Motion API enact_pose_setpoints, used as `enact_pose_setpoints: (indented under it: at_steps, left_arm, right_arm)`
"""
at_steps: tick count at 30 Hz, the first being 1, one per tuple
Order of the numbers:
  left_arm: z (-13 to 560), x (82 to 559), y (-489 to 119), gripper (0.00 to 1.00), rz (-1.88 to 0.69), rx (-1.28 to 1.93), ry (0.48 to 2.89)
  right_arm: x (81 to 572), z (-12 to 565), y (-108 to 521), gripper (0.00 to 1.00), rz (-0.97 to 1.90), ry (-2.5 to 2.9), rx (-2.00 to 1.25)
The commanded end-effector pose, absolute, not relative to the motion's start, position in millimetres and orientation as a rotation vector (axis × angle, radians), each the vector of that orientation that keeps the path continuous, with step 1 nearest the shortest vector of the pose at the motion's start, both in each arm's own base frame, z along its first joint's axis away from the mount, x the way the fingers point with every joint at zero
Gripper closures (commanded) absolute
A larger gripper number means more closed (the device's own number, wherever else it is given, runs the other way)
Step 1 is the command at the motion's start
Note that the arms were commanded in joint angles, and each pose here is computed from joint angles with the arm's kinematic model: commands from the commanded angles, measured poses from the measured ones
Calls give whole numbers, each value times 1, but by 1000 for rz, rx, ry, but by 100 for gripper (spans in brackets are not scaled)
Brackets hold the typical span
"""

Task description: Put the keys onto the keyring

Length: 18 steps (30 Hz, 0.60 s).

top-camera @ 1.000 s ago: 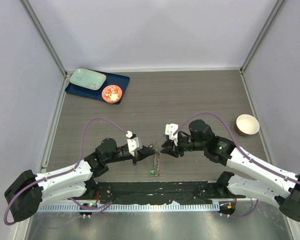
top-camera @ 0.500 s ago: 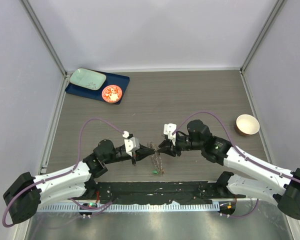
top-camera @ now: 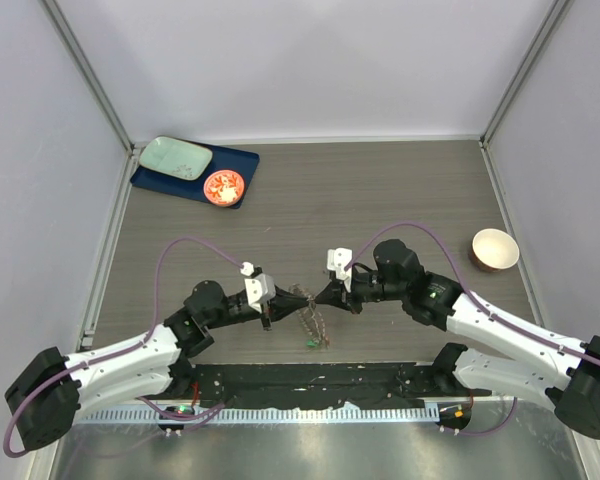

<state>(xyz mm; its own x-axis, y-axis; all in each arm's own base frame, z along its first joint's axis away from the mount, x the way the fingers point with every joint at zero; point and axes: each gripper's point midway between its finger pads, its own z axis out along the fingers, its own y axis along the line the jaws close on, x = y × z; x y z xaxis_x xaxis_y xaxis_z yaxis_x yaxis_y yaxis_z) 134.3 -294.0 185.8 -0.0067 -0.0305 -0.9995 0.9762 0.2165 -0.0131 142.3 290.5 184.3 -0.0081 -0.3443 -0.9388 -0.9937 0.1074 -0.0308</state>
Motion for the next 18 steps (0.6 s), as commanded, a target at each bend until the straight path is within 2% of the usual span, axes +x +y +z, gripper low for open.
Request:
enact_pose_setpoints:
  at_steps: [1, 18]
  left_arm:
    - [217, 134, -296, 100, -1077, 987, 1166]
    - [186, 131, -314, 100, -1131, 1138, 1329]
  right_arm:
    - [143, 198, 296, 99, 941, 1445, -1384]
    - [146, 200, 293, 99, 898, 1483, -1447]
